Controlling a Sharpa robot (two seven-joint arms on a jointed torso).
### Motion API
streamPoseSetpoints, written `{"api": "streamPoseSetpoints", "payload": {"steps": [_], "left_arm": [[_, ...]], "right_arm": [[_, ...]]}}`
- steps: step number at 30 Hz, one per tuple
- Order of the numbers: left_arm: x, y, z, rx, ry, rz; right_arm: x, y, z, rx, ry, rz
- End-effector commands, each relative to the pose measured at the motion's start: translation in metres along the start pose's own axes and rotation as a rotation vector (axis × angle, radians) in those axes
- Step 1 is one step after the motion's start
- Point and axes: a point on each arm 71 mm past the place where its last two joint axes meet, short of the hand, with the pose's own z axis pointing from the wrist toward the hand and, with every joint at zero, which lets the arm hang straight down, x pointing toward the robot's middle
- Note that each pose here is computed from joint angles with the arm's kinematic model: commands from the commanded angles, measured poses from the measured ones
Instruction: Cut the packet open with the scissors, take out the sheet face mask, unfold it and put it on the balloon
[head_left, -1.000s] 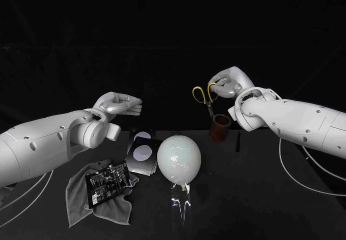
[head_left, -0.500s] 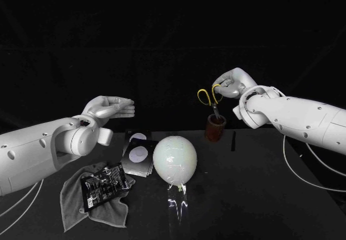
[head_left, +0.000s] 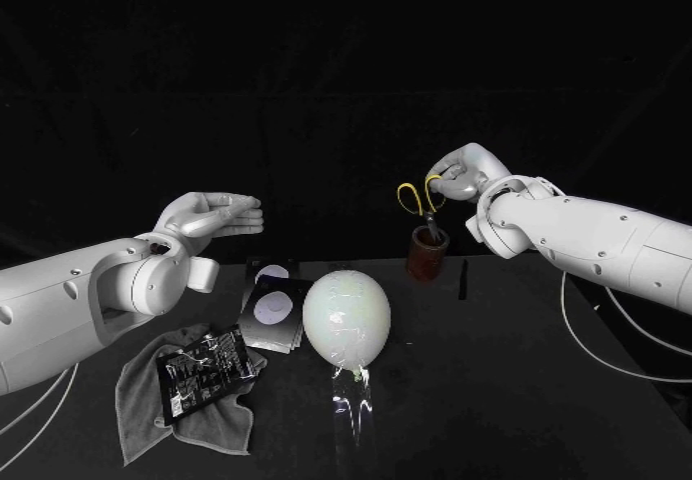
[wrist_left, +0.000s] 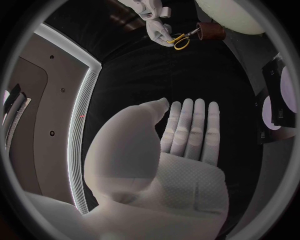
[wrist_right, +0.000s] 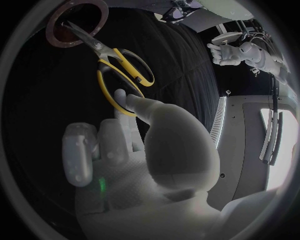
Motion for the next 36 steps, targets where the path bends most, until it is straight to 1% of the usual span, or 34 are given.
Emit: {"api": "streamPoseSetpoints", "payload": {"steps": [1, 6, 11, 21, 27, 31, 36], "left_arm": [[0.0017, -0.0024, -0.0004, 0.020, 0.006, -0.020], [0.0021, -0.0025, -0.0015, 0.020, 0.012, -0.025], [0.0011, -0.0021, -0.0023, 0.018, 0.011, -0.026], [-0.0028, 0.0011, -0.0041, 0.009, 0.004, -0.027], [-0.0051, 0.0038, -0.0055, 0.003, -0.002, -0.032], [-0.0055, 0.0054, -0.0060, 0.000, -0.003, -0.034], [-0.0057, 0.0071, -0.0065, -0.002, -0.004, -0.035]], "right_arm": [[0.008, -0.003, -0.001, -0.002, 0.046, 0.014], [0.016, -0.013, -0.004, 0.025, 0.082, 0.015], [0.020, -0.022, -0.009, 0.044, 0.117, 0.010], [0.021, -0.038, -0.022, 0.079, 0.173, -0.003], [0.025, -0.046, -0.030, 0.098, 0.218, -0.010], [0.028, -0.049, -0.033, 0.105, 0.236, -0.016], [0.029, -0.052, -0.036, 0.108, 0.243, -0.025]]}}
